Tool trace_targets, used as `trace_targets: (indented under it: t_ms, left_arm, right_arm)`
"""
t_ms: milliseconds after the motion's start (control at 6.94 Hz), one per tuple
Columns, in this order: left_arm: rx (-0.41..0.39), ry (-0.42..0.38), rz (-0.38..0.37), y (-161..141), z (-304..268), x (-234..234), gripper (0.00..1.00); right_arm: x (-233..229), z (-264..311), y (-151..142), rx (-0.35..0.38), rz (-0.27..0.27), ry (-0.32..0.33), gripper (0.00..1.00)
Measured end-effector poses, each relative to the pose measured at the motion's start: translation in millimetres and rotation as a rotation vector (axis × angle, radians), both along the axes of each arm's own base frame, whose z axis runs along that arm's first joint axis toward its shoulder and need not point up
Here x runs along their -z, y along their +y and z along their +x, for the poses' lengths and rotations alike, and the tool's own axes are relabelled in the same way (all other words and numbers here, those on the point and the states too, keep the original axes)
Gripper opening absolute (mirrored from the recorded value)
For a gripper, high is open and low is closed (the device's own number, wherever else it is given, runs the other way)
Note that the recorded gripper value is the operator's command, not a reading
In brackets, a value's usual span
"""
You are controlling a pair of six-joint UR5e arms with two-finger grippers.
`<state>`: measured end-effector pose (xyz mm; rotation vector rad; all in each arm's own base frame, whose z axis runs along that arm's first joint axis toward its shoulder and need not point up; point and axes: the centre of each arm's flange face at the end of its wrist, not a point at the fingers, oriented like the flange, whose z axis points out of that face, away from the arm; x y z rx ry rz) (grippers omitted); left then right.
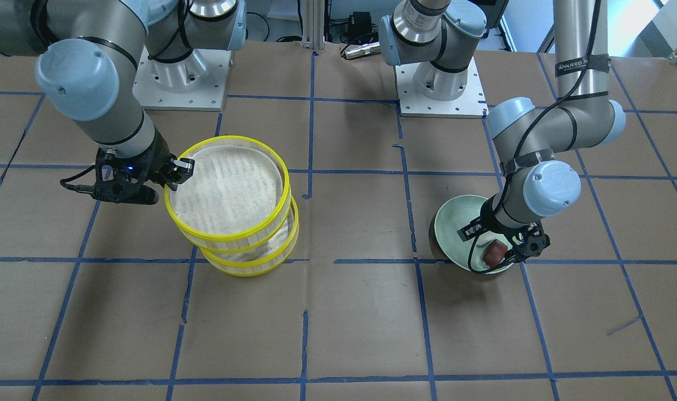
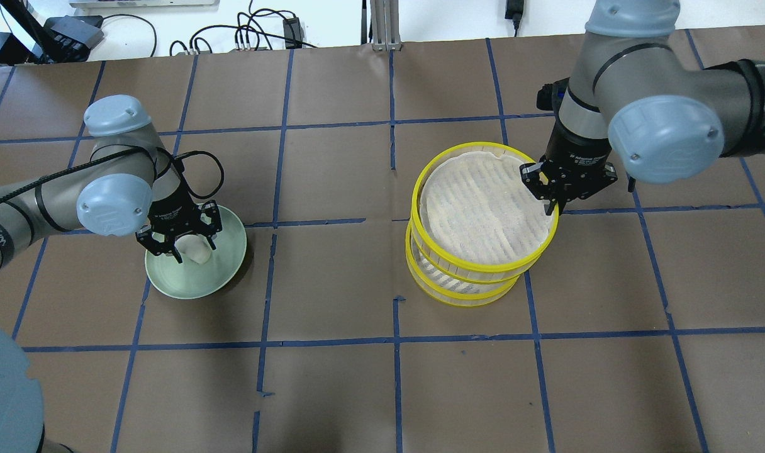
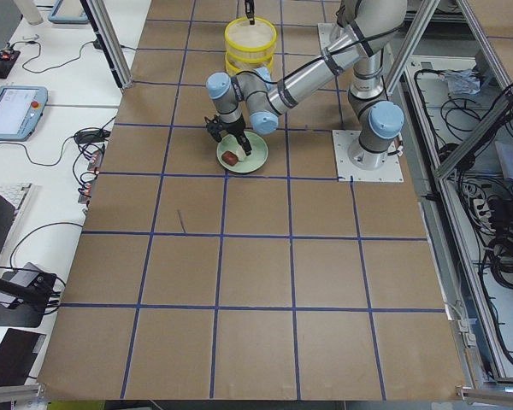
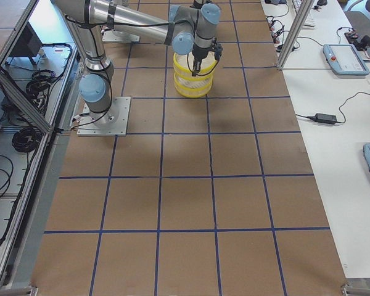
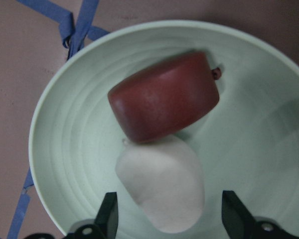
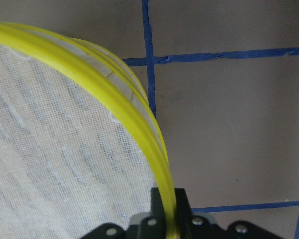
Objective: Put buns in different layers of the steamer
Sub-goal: 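Lift top steamer layer aside with right gripper while left grasps white bun, then carry the white bun into the lower steamer layer and open the left gripper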
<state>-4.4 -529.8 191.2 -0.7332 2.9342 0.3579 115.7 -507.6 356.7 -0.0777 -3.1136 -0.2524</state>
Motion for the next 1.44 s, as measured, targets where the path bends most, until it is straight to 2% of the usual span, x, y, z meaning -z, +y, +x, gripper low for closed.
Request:
trace_targets:
  t_ms: [576, 864, 1008, 1153, 1441]
  left_arm:
    - [0.012, -0.013, -0.045, -1, -7, -26, 0.18]
    - [0.044, -0.015, -0.118, -11, -63, -57, 0.19]
    - [0.080, 0.030, -0.170, -16, -120, -75, 0.18]
    - [0.106, 0.122, -0.208, -11, -185, -90, 0.18]
    - [0.146, 0.339, -0.237, 17, -291, -104, 0.19]
  right_arm:
    - [-32, -67, 0, -0.034, 0.011, -0.006, 0.14]
    - [-38, -93, 6, -0.094, 0.027, 0.031, 0.14]
    - [-39, -102, 7, -0.095, 0.033, 0.037, 0.14]
    - [-39, -106, 8, -0.095, 0.035, 0.038, 0.14]
    - [-40, -107, 8, -0.095, 0.036, 0.039, 0.14]
